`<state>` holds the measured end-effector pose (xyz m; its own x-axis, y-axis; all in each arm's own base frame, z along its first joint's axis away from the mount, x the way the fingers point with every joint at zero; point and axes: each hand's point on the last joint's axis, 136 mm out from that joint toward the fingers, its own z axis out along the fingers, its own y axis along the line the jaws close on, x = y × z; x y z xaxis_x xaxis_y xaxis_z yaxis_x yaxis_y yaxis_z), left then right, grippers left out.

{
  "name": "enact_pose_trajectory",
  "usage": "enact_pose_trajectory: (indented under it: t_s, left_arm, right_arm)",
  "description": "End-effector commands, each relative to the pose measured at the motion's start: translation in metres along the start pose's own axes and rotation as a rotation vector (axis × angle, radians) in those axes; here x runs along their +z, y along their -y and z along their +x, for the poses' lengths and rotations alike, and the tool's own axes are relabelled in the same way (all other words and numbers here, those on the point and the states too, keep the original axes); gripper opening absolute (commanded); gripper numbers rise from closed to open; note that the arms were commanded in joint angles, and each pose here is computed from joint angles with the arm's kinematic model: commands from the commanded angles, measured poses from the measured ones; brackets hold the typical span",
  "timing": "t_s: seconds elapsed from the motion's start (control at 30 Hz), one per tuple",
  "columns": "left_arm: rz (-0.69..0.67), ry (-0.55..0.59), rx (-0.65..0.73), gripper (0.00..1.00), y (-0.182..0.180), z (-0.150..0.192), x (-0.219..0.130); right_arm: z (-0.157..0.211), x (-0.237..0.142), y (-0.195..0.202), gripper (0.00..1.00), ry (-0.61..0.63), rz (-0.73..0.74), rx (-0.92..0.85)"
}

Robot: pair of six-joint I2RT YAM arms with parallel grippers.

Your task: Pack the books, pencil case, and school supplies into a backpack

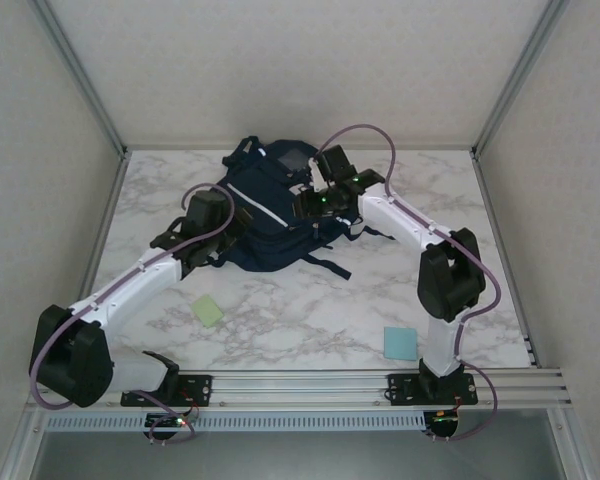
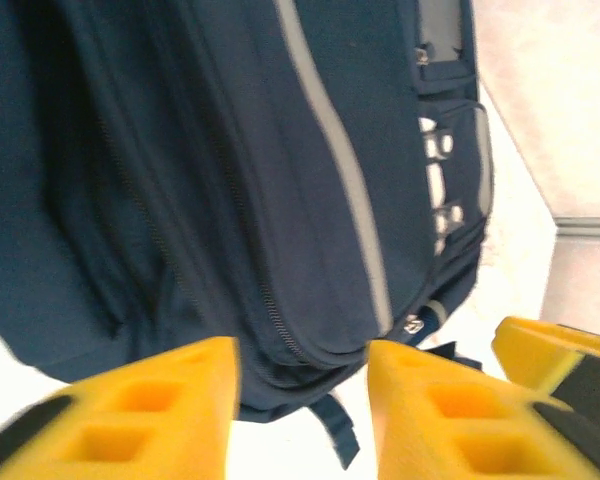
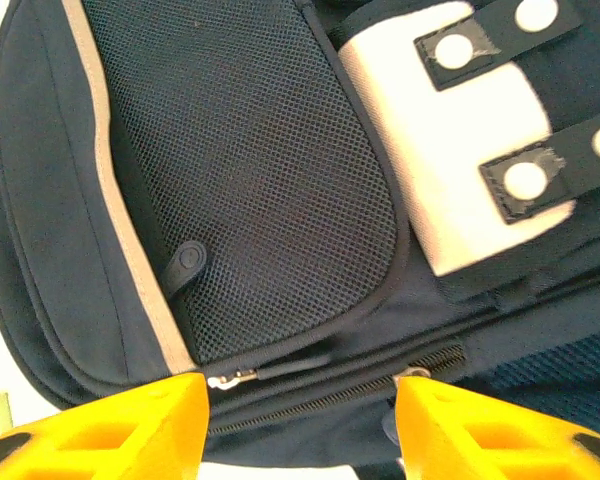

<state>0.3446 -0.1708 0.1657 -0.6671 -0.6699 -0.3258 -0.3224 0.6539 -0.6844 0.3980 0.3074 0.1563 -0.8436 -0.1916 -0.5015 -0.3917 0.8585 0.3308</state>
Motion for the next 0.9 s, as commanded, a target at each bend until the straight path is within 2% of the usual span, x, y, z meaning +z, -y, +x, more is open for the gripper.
enact_pose_trajectory:
  t_s: [0.0,0.17,0.27,0.47,0.57,0.77,0.87]
  left_arm:
    - [-0.156,0.002,0.049,0.22,-0.054,0.006,0.005]
    - [-0.253,-0.043,0.047,0.16,-0.095,0.02,0.029]
    - [-0.253,-0.11,0.05,0.14,-0.102,0.033,0.051]
    - [-0.167,-0.227,0.063,0.11,-0.097,0.061,0.088]
    - [-0.14,-0.242,0.078,0.11,-0.092,0.069,0.093]
    - [-0.121,-0.248,0.084,0.11,-0.086,0.075,0.094]
    - [-0.107,-0.251,0.088,0.11,-0.08,0.076,0.093]
  right_arm:
    - [0.002,0.019,-0.014,0.53,-0.011,-0.059,0.082]
    - [0.015,0.04,-0.019,0.53,-0.054,-0.063,0.125]
    - [0.021,0.048,-0.021,0.53,-0.066,-0.065,0.151]
    - [0.028,0.055,-0.029,0.55,-0.074,-0.076,0.167]
    - [0.037,0.06,-0.024,0.56,-0.093,-0.052,0.18]
    - [0.044,0.061,-0.008,0.67,-0.08,0.019,0.19]
    - [0.04,0.061,-0.017,0.7,-0.07,-0.03,0.192]
